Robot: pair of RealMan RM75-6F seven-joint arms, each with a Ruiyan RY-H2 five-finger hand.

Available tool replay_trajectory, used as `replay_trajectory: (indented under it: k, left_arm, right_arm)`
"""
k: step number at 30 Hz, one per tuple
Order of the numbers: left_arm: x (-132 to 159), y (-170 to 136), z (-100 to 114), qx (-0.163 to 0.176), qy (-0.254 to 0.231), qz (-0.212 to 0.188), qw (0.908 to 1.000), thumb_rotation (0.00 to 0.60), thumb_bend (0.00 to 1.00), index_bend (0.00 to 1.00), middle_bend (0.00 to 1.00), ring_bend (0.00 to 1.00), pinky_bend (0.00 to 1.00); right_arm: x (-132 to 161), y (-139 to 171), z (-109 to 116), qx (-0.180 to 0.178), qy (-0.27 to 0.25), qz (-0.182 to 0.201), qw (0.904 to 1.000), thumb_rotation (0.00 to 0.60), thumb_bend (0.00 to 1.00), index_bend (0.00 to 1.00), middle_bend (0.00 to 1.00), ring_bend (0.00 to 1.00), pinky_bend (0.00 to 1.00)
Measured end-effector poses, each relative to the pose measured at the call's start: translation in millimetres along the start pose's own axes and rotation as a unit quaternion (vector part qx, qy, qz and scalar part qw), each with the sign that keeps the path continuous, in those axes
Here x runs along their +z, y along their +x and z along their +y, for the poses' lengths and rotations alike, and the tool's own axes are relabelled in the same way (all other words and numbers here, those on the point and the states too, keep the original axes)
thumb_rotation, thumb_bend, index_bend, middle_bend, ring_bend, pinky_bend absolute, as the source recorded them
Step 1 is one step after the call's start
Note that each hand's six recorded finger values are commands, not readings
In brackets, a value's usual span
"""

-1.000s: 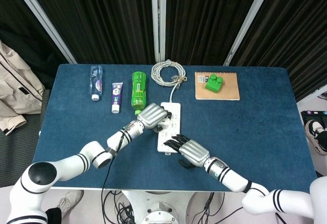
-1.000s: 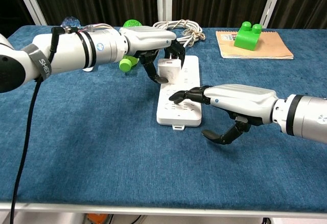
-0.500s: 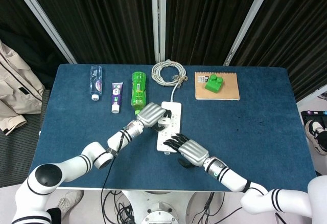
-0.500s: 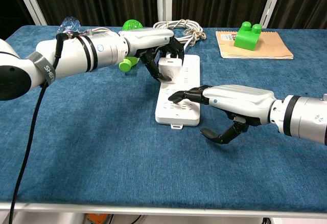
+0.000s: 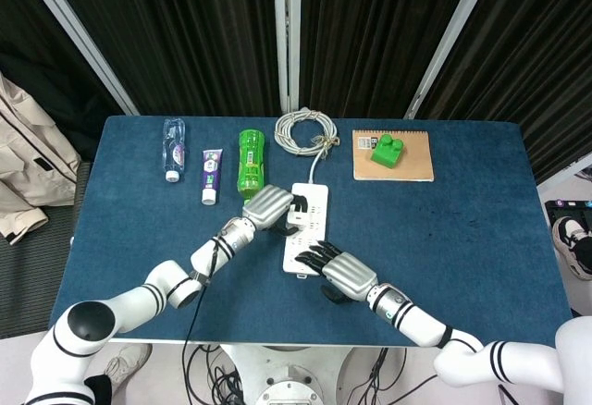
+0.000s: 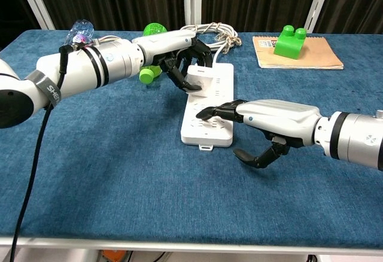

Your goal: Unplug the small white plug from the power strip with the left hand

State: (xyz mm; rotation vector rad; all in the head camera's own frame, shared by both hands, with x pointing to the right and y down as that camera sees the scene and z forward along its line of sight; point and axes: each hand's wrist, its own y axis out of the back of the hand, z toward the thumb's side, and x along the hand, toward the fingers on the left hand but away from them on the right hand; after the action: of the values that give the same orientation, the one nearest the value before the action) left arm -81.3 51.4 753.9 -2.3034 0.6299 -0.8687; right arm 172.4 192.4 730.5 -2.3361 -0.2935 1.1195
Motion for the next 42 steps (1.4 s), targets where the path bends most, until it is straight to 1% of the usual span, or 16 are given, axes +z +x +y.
replay_trajectory:
  k: [4, 11, 19, 26, 29, 33, 37, 42]
  left_arm:
    - [-1, -2, -2, 0.004, -0.023, 0.000, 0.9997, 0.600, 0.45, 0.73, 0.77, 0.63, 0.68]
    - [-3, -6, -3, 0.015, -0.045, -0.004, 0.9989, 0.600, 0.46, 0.73, 0.78, 0.63, 0.68]
    - [-11, -6, 0, 0.027, -0.065, 0.007, 0.9975, 0.600, 0.47, 0.75, 0.80, 0.65, 0.68]
    - [-12, -8, 6, 0.045, -0.087, 0.004, 0.9952, 0.600, 0.47, 0.75, 0.81, 0.65, 0.68]
    - [-11, -8, 10, 0.054, -0.091, 0.001, 0.9944, 0.600, 0.47, 0.75, 0.81, 0.65, 0.68]
    - [-14, -8, 8, 0.049, -0.087, 0.005, 0.9949, 0.600, 0.47, 0.77, 0.83, 0.66, 0.68]
    - [-16, -9, 9, 0.053, -0.091, 0.007, 0.9944, 0.600, 0.48, 0.77, 0.83, 0.66, 0.68]
    - [-14, -10, 17, 0.069, -0.095, -0.001, 0.9931, 0.600, 0.48, 0.77, 0.83, 0.66, 0.68]
  right_arm:
    - [0, 0, 0, 0.000, 0.000, -0.001, 1.0000, 0.600, 0.51, 0.03, 0.12, 0.00, 0.00]
    - [1, -1, -1, 0.001, -0.001, -0.001, 1.0000, 0.600, 0.51, 0.03, 0.12, 0.00, 0.00]
    - [0, -1, 0, 0.001, 0.000, -0.002, 1.0000, 0.600, 0.51, 0.03, 0.12, 0.00, 0.00]
    - [1, -2, 0, 0.001, 0.000, -0.001, 1.0000, 0.600, 0.51, 0.03, 0.12, 0.00, 0.00]
    - [1, -2, 0, 0.001, -0.001, -0.002, 1.0000, 0.600, 0.51, 0.03, 0.12, 0.00, 0.00]
    - [2, -2, 0, 0.000, -0.001, -0.001, 1.0000, 0.600, 0.51, 0.03, 0.12, 0.00, 0.00]
    - [1, -1, 1, -0.001, -0.001, -0.002, 1.0000, 0.600, 0.51, 0.03, 0.12, 0.00, 0.00]
    - [2, -1, 2, -0.002, 0.000, -0.001, 1.0000, 0.600, 0.51, 0.03, 0.12, 0.00, 0.00]
